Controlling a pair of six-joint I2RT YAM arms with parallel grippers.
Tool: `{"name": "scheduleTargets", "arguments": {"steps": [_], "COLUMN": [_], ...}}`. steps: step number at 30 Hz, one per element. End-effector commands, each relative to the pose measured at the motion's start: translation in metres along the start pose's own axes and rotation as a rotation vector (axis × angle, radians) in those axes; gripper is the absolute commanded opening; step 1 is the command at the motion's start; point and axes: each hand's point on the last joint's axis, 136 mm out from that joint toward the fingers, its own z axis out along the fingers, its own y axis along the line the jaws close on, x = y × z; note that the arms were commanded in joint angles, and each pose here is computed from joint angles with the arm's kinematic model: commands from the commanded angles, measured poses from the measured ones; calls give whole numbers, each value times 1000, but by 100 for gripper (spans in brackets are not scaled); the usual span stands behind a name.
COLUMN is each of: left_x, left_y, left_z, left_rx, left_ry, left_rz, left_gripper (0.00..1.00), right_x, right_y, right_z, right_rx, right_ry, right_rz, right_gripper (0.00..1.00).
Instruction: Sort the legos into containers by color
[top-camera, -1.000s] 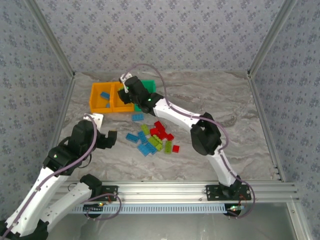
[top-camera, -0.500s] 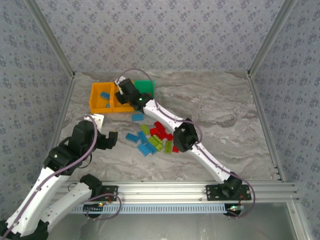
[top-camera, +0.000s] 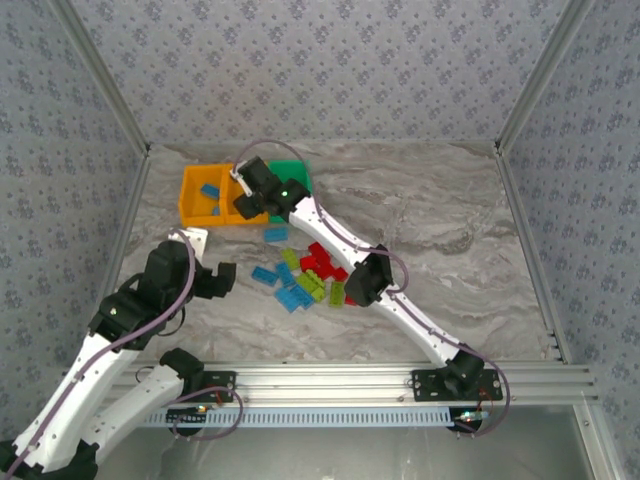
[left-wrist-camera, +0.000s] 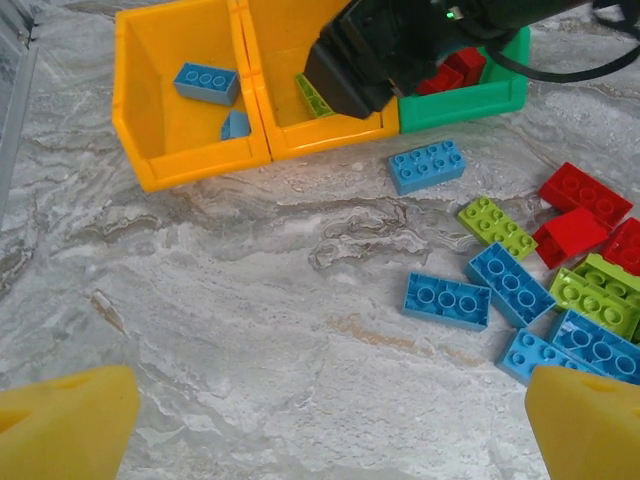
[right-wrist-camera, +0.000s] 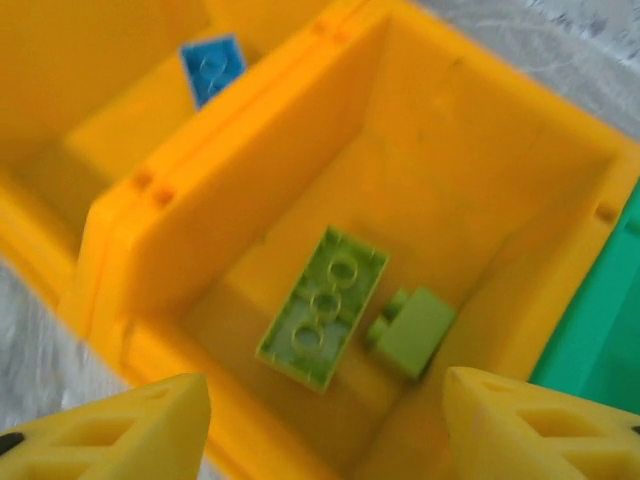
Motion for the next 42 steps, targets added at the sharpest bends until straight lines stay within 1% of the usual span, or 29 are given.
{"name": "scheduleTargets", "arguments": {"steps": [1,3,5,8,10,12,15,18,20,23,26,30,33,36,39,42], "left_x": [-3,-3,-5,-6,-7,-9,-15,-18,-18,-18,-20,-21,-18,-12,-2,10], "left_y": [-17,-29,-40,-51,-56,-63,-75,-80,-85,-95,-98,-94,-93,-95,-96,-96], "left_z": [14,27,42,66,82,99,123,152,171,198,224,257,274,288,297,304], "left_rx": [66,102,130,130,108,83,49,-8,-34,-60,-101,-166,-181,-172,-178,-186], "left_ry": [17,31,23,25,41,57,69,84,105,136,148,172,199,229,254,279], "left_rz": [-106,-175,-224,-282,-315,-333,-325,-322,-309,-285,-262,-249,-238,-233,-240,-246], "left_gripper": [99,97,94,92,93,97,99,99,99,99,99,99,98,89,87,83], "right_x": [-38,-29,-23,-18,-17,-12,-5,9,17,36,60,89,106,123,139,152], "right_y": [8,9,9,-11,-24,-35,-45,-49,-54,-61,-54,-46,-47,-47,-49,-44], "right_z": [-103,-128,-153,-191,-218,-242,-265,-282,-296,-313,-321,-335,-346,-353,-358,-360], "right_rx": [-92,-120,-150,-172,-204,-211,-167,-127,-113,-114,-128,-138,-118,-111,-93,-112], "right_ry": [-19,35,73,118,133,155,183,185,169,192,195,162,135,119,125,136], "right_rz": [-124,-170,-177,-105,-39,13,5,13,21,84,119,191,241,281,315,350], "right_gripper": [74,79,82,84,86,88,94,100,100,100,100,100,100,100,100,100]}}
